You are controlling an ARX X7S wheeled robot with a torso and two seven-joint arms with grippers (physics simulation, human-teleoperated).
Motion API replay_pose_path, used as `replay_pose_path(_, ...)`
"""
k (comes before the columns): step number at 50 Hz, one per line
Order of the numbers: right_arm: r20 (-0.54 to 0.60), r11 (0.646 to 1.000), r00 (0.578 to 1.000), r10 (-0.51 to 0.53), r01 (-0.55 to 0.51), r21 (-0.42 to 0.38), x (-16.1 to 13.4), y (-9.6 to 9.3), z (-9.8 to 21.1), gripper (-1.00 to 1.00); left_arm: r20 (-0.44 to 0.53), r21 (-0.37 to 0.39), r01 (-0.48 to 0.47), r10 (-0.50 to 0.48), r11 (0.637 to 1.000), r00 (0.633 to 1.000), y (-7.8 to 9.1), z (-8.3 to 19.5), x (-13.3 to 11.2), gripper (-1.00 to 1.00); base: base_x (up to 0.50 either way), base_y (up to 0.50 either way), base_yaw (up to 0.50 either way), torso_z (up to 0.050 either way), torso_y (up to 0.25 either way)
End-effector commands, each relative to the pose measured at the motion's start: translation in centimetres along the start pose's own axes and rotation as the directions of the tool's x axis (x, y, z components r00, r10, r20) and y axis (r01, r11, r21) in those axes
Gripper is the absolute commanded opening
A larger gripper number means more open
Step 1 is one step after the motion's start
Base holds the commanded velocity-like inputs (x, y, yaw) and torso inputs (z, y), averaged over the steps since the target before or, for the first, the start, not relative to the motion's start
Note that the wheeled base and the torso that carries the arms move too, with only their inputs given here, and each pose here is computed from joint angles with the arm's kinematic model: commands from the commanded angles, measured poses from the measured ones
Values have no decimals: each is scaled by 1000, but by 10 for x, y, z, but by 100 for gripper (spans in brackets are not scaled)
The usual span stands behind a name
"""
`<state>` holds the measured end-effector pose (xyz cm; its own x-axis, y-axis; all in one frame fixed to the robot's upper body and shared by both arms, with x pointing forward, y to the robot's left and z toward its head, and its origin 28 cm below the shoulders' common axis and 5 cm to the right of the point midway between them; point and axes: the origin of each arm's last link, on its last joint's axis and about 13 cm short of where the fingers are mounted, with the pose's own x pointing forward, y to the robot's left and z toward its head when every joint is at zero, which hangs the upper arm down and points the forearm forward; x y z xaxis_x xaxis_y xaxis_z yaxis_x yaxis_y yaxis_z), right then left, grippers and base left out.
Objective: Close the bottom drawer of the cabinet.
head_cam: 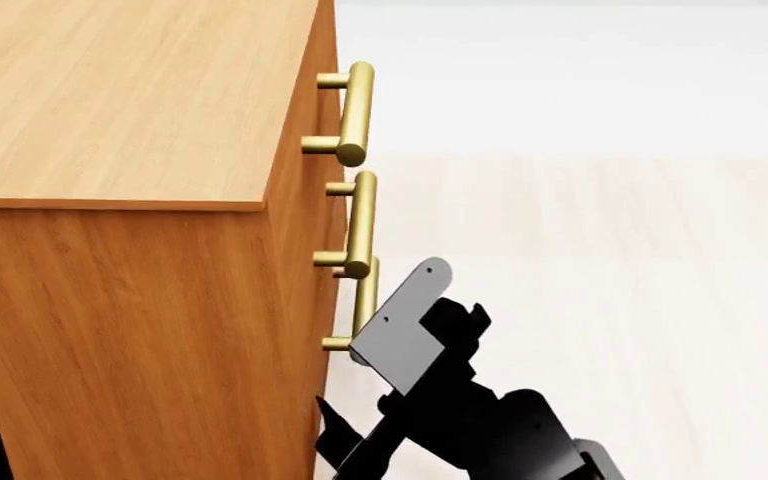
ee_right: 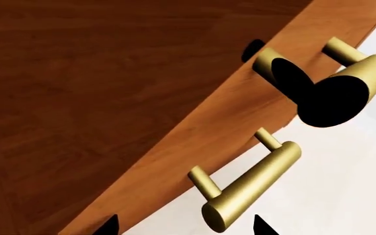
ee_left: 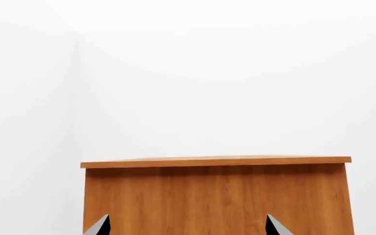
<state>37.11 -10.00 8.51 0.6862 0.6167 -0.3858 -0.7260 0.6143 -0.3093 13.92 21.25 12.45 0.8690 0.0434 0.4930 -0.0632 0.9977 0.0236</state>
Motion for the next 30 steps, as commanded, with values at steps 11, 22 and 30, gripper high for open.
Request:
replay_pose_path(11, 54, 997, 995, 80, -80, 13, 14, 13, 10, 100, 13, 7, -10, 10, 1000, 1000, 1, -1, 2, 100, 1, 3, 5, 0, 0)
replay_pose_path(22, 53, 997, 996, 75, -76, 11, 14, 12, 10, 100, 14, 7, -5, 5, 1000, 1000, 0, -2, 1, 100, 2, 3, 5, 0, 0)
replay_pose_path(30, 47, 997, 996, 74, -74, 11, 14, 12, 8, 100, 14, 5, -6, 6, 1000, 1000, 1, -1, 2, 100, 1, 3, 5, 0, 0)
